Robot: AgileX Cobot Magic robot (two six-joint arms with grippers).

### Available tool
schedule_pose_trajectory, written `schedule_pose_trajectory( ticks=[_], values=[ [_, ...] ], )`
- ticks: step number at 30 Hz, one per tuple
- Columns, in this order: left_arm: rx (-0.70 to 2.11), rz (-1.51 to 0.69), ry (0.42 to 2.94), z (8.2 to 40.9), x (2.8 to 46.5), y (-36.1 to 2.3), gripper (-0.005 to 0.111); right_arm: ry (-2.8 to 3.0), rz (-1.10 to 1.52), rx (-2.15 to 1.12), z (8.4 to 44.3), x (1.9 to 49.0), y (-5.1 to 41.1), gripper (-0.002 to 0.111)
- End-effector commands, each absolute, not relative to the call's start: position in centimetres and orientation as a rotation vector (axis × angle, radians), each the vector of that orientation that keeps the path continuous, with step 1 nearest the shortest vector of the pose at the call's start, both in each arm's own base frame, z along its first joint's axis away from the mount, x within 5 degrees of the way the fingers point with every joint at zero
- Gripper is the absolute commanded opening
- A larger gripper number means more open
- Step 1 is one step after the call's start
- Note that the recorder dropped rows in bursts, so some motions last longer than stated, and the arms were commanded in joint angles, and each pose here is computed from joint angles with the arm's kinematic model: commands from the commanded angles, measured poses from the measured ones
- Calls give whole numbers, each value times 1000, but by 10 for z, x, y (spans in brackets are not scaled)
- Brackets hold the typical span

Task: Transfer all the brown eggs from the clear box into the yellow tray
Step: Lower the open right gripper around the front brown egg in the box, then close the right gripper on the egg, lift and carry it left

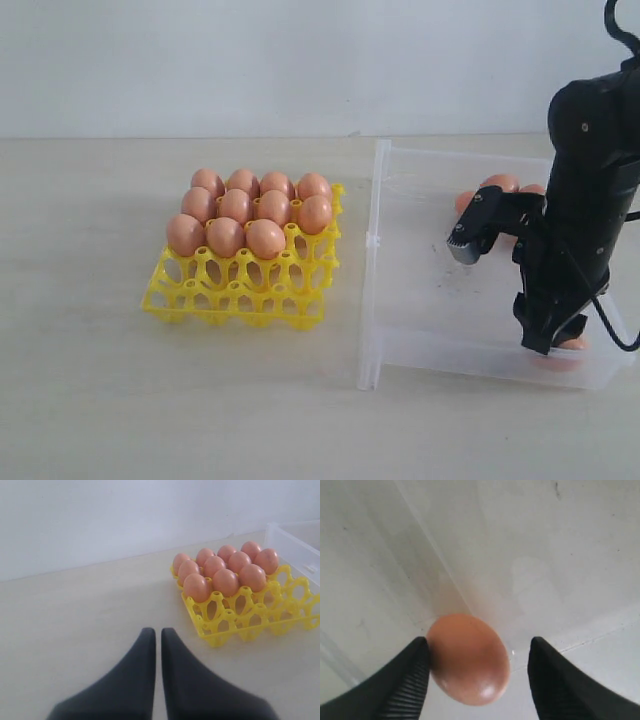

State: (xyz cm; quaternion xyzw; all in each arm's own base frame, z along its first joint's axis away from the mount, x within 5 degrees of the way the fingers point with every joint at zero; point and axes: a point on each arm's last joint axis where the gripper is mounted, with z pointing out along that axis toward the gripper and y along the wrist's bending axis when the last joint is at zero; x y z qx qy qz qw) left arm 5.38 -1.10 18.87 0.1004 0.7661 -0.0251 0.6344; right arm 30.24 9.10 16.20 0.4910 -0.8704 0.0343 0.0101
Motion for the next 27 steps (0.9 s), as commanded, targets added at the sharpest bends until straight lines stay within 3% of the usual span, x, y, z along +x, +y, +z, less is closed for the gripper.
schedule_pose_trajectory(
  ticks=[1, 11, 14, 18, 23, 27],
  values=[
    [235, -60, 1749, 188, 54, -11, 4, -2639, 191, 1507, 150, 305, 84, 54],
    [235, -60, 1749, 188, 54, -11, 4, -2597, 189, 1449, 125, 308, 83, 51],
    [235, -60, 1749, 188, 54, -11, 4, -2627, 223, 1430, 125, 310, 83, 35],
    [235, -60, 1749, 188, 54, -11, 4, -2647, 270, 1390, 125, 311, 80, 0],
    [235, -60, 1749, 188, 54, -11, 4, -2868, 433, 1157, 132, 323, 77, 0],
    [235, -60, 1749, 188, 54, -11, 4, -3143, 334, 1047, 152, 331, 87, 0]
  ],
)
